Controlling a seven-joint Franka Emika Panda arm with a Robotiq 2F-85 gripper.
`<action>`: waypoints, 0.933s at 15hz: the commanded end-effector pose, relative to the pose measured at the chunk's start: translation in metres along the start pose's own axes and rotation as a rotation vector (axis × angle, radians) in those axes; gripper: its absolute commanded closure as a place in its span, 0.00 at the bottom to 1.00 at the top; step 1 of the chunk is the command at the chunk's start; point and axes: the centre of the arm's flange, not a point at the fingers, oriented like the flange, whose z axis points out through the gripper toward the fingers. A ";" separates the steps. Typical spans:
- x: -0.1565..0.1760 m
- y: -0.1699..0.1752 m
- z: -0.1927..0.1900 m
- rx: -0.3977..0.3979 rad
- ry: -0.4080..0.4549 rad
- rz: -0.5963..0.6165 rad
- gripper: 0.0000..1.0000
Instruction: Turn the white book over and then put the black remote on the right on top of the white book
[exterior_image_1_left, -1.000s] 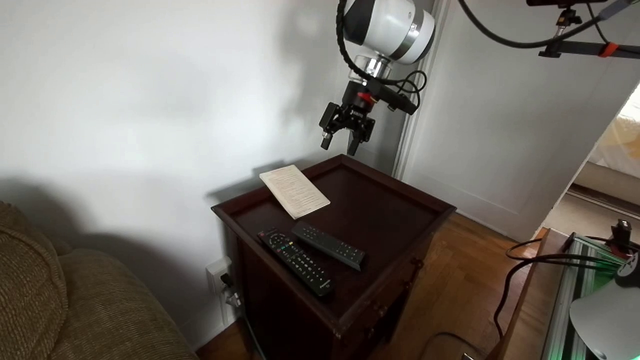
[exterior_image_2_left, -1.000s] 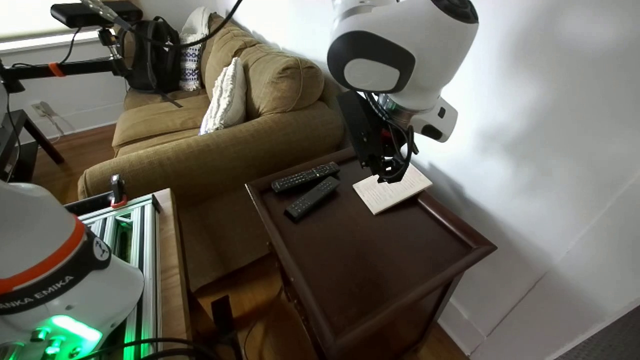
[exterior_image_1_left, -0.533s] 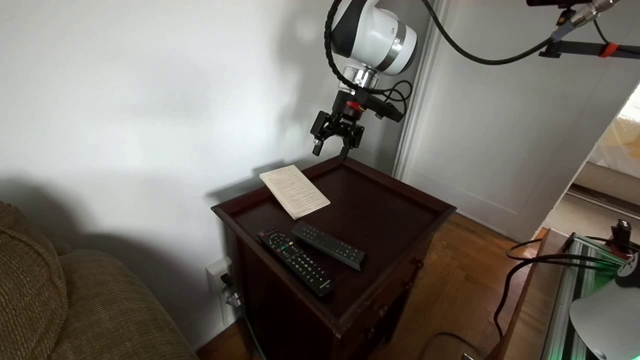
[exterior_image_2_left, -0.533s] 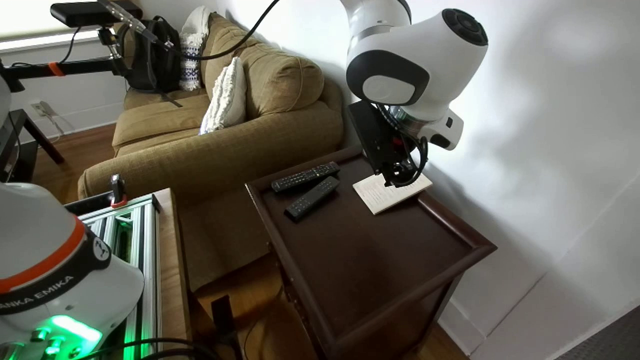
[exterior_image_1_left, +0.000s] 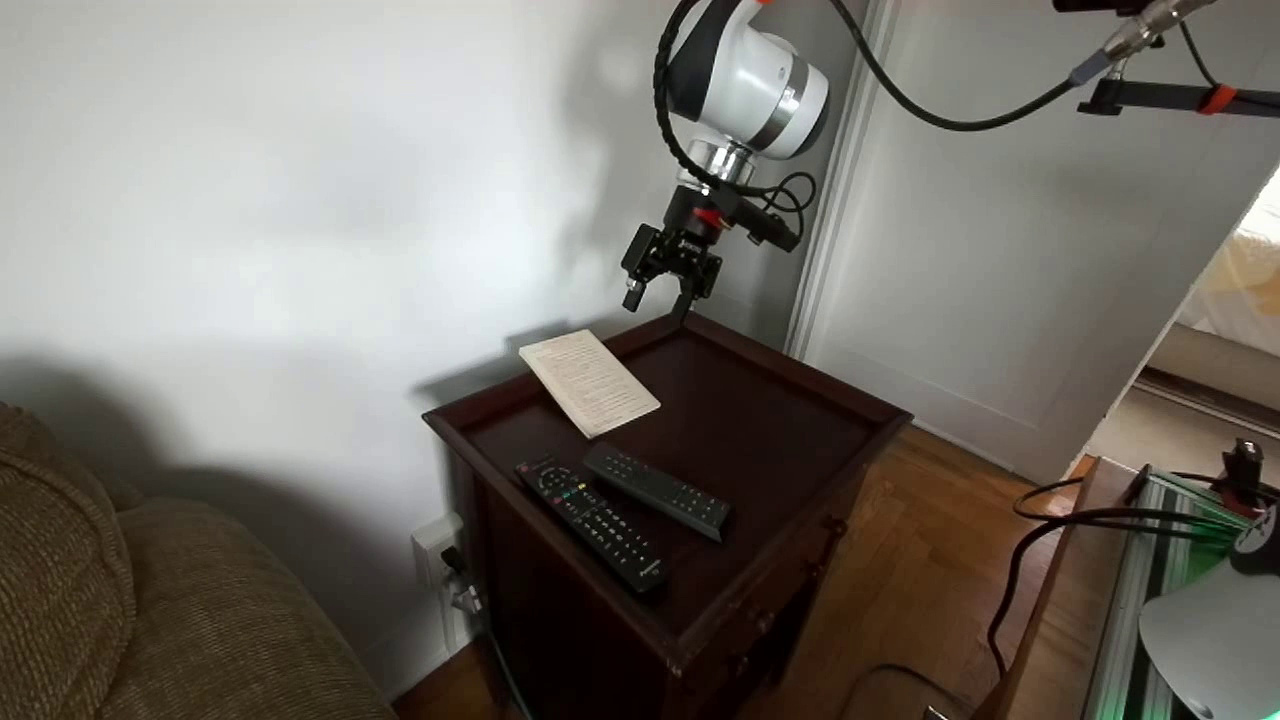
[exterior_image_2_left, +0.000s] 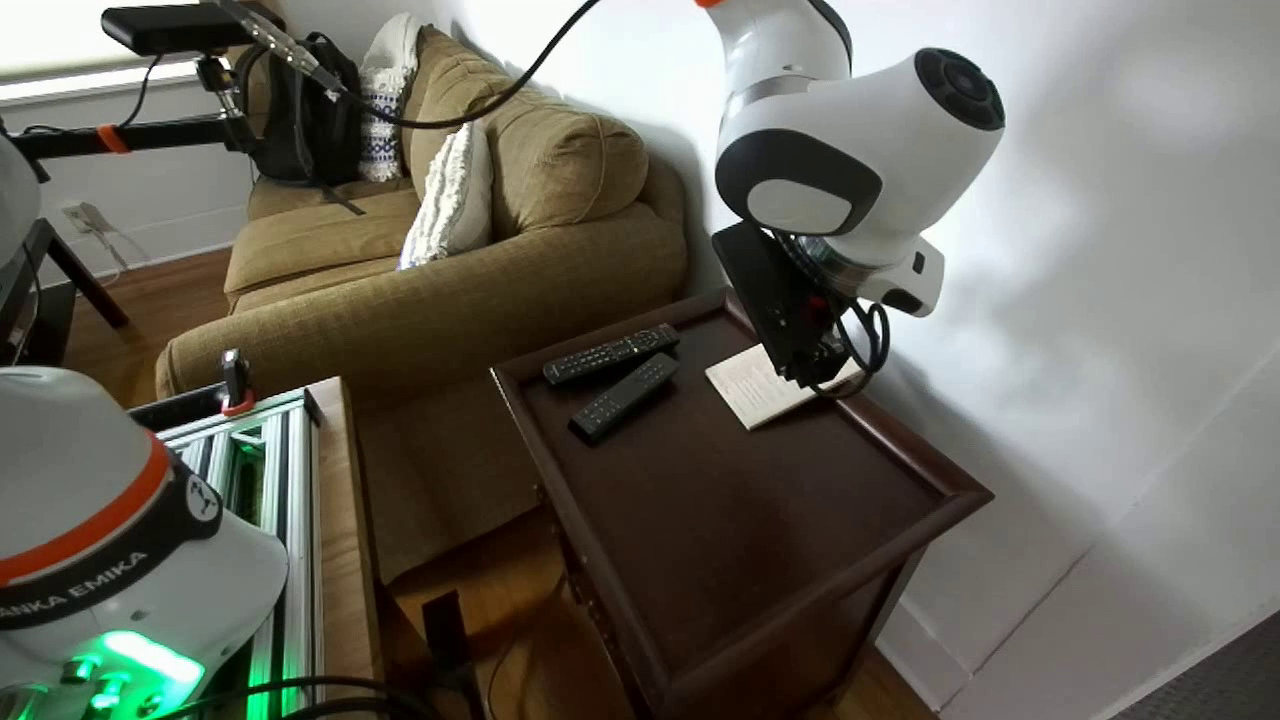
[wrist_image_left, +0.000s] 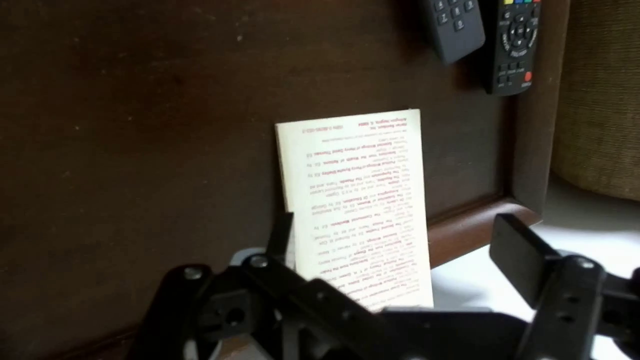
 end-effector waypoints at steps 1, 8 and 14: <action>0.021 0.026 0.023 0.048 -0.015 -0.031 0.00; 0.039 0.048 0.071 0.034 -0.034 -0.070 0.00; 0.057 0.059 0.089 0.050 0.012 -0.131 0.00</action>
